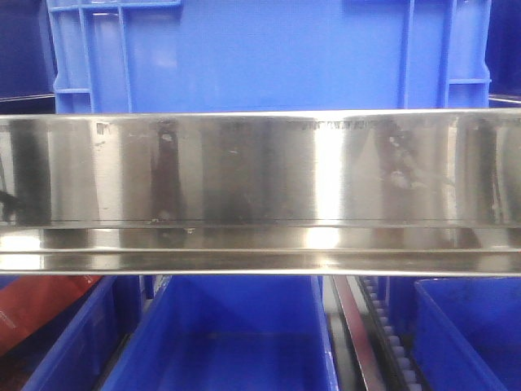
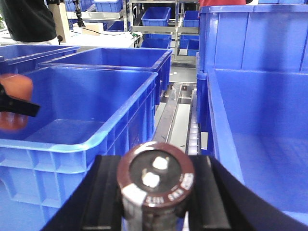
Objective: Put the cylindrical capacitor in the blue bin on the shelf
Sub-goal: 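Open left gripper to drop the orange cylinder into the bin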
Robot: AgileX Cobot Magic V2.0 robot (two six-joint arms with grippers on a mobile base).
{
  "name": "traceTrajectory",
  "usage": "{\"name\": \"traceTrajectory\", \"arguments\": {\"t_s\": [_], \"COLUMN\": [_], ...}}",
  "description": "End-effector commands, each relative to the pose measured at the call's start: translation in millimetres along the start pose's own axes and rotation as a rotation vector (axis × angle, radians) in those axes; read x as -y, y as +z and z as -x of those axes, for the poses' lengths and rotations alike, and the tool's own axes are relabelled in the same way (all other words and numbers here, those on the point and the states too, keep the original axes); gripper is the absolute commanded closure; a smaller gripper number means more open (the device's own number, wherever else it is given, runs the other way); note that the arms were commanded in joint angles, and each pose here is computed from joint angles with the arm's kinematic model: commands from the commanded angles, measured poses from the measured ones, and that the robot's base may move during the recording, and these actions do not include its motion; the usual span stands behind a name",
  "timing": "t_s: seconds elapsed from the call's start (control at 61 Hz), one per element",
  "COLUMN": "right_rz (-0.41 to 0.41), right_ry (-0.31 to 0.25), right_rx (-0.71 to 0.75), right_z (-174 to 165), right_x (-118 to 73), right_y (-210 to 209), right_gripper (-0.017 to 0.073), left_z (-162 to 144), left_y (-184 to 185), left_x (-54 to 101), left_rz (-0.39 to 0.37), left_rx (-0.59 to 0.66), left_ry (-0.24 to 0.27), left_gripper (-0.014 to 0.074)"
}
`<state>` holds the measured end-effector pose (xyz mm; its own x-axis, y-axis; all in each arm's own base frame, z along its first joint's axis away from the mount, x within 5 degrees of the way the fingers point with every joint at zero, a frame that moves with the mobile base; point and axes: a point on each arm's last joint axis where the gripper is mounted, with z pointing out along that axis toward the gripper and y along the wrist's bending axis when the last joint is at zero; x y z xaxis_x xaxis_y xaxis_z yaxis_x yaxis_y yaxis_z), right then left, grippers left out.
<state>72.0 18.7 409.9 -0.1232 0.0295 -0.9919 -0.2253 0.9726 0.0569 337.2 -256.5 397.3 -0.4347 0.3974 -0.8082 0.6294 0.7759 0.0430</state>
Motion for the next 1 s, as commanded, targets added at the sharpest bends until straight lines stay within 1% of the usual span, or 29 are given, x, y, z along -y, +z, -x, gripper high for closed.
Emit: {"name": "traceTrajectory", "arguments": {"t_s": [0.0, 0.082, 0.131, 0.213, 0.279, 0.328, 0.36, 0.393, 0.426, 0.459, 0.524, 0.623, 0.737, 0.754, 0.868, 0.983], "right_rz": [-0.002, -0.002, -0.001, -0.001, -0.001, -0.001, -0.001, -0.001, -0.001, -0.001, -0.001, -0.001, -0.001, -0.001, -0.002, -0.005], "right_ry": [-0.006, -0.006, -0.006, -0.006, -0.006, -0.006, -0.006, -0.006, -0.006, -0.006, -0.006, -0.006, -0.005, -0.005, -0.004, -0.001], "right_rx": [0.045, 0.042, 0.035, 0.032, 0.032, 0.029, 0.027, 0.027, 0.027, 0.027, 0.027, 0.027, 0.023, 0.023, 0.012, -0.015], "right_z": [5.5, 5.2, 4.6, 4.3, 4.3, 4.0, 3.9, 3.9, 3.9, 3.9, 3.9, 3.9, 3.7, 3.7, 3.4, 3.1], "right_x": [0.0, -0.1, -0.1, -0.1, -0.1, -0.2, -0.2, -0.2, -0.2, -0.2, -0.2, -0.2, -0.1, -0.1, 0.3, 1.6], "right_y": [-2.1, -2.1, -2.0, -2.0, -2.0, -2.0, -2.0, -2.0, -2.0, -2.0, -2.0, -2.0, -0.8, -0.8, 3.1, 14.9], "right_gripper": [0.0721, 0.0721, 0.0721, 0.0721, 0.0721, 0.0721, 0.0721, 0.0721, 0.0721, 0.0721, 0.0721, 0.0721, 0.0721, 0.0721, 0.0721, 0.0721], "left_z": [7.4, 10.4, 13.9, 18.6, 21.0, 21.0, 20.9, 19.8, 17.7, 15.1, 10.0, -4.7, -29.6, -33.4, -67.0, -101.9], "left_y": [-9.4, -19.0, -32.0, -53.2, -71.5, -87.8, -105.1, -114.0, -126.6, -135.9, -150.7, -178.8, -206.0, -214.4, -243.3, -267.7], "left_x": [2.7, 2.5, 2.2, 1.9, 0.6, 0.0, -2.8, -4.3, -6.4, -9.1, -15.4, -26.0, -36.6, -36.9, -40.8, -39.1], "left_rz": [-0.012, -0.011, -0.010, -0.009, -0.006, -0.005, 0.002, 0.005, 0.010, 0.017, 0.037, 0.077, 0.133, 0.141, 0.202, 0.258], "left_rx": [0.046, 0.062, 0.081, 0.109, 0.125, 0.121, 0.123, 0.115, 0.105, 0.095, 0.097, 0.121, 0.147, 0.162, 0.189, 0.212], "left_ry": [-0.012, -0.011, -0.011, -0.011, -0.012, -0.013, -0.017, -0.019, -0.023, -0.028, -0.040, -0.069, -0.103, -0.106, -0.138, -0.166], "left_gripper": [0.0008, 0.0075, 0.0134, 0.0206, 0.0293, 0.0372, 0.0458, 0.0507, 0.0577, 0.0629, 0.0700, 0.0704, 0.0704, 0.0704, 0.0704, 0.0704]}}
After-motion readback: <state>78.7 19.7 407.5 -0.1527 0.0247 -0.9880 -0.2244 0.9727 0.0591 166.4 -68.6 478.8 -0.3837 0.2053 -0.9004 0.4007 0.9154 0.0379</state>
